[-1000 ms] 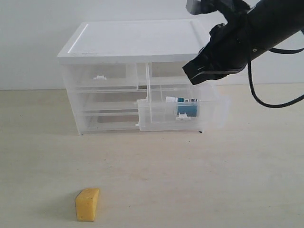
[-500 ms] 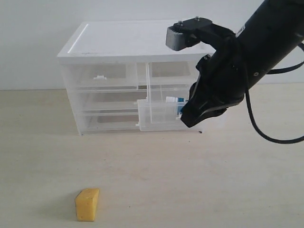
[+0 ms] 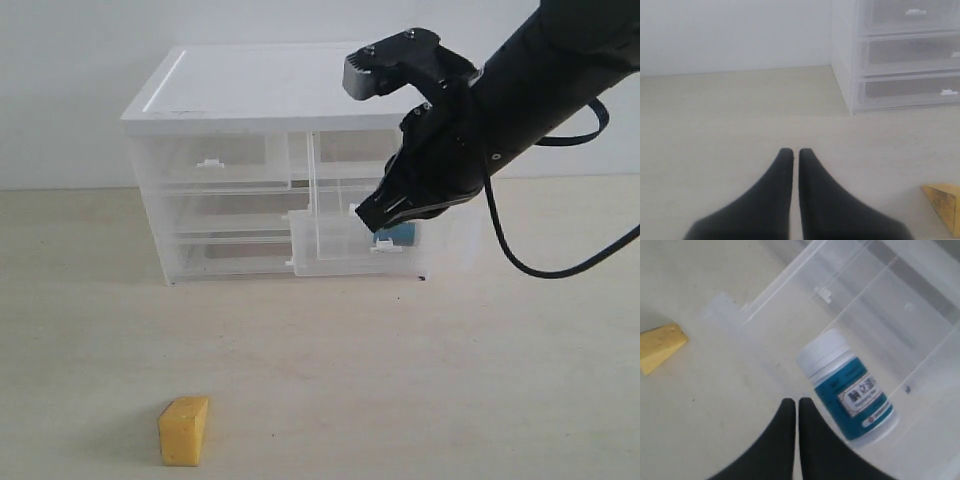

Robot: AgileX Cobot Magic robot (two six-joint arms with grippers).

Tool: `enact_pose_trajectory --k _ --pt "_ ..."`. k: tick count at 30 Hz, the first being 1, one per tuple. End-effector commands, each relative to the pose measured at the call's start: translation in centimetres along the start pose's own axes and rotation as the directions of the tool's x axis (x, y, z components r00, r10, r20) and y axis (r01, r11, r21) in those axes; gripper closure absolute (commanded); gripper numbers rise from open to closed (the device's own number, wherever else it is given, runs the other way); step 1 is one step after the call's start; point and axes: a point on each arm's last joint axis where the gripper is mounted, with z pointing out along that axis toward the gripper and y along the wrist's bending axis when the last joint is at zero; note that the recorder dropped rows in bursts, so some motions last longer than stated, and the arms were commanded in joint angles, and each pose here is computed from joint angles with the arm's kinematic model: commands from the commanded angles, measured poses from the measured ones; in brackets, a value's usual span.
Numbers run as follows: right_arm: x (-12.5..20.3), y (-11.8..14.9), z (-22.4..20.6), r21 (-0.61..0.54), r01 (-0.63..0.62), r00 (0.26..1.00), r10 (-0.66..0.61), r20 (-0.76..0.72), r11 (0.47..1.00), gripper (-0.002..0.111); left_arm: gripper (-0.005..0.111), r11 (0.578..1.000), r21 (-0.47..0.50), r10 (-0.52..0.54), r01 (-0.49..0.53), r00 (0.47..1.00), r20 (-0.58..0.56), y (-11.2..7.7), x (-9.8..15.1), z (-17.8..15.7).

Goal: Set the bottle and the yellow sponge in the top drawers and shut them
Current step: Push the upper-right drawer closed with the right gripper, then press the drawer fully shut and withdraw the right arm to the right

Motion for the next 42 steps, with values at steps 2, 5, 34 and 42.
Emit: enact_pose_trajectory --k 2,5,34,42 --pt "-0.5 -0.6 0.5 0.057 0.000 0.998 -0.004 0.067 0.998 0.108 0.103 1.000 -0.003 -0.004 0.004 1.000 0.001 0.0 0.1 0.0" --pt "-0.5 -0.7 0.8 0.064 0.004 0.998 -0.008 0.065 0.998 0.108 0.103 1.000 -0.003 -0.004 0.004 1.000 0.001 0.0 0.1 0.0" --pt "-1.7 -2.3 2.8 0.132 0.041 0.998 -0.047 0.050 0.990 0.108 0.103 1.000 -0.003 -0.004 0.004 1.000 0.001 0.0 0.1 0.0" --pt "-3.1 -3.2 2.9 0.235 0.041 0.975 -0.090 0.201 0.971 0.108 0.103 1.000 -0.003 -0.004 0.004 1.000 0.001 0.0 0.1 0.0"
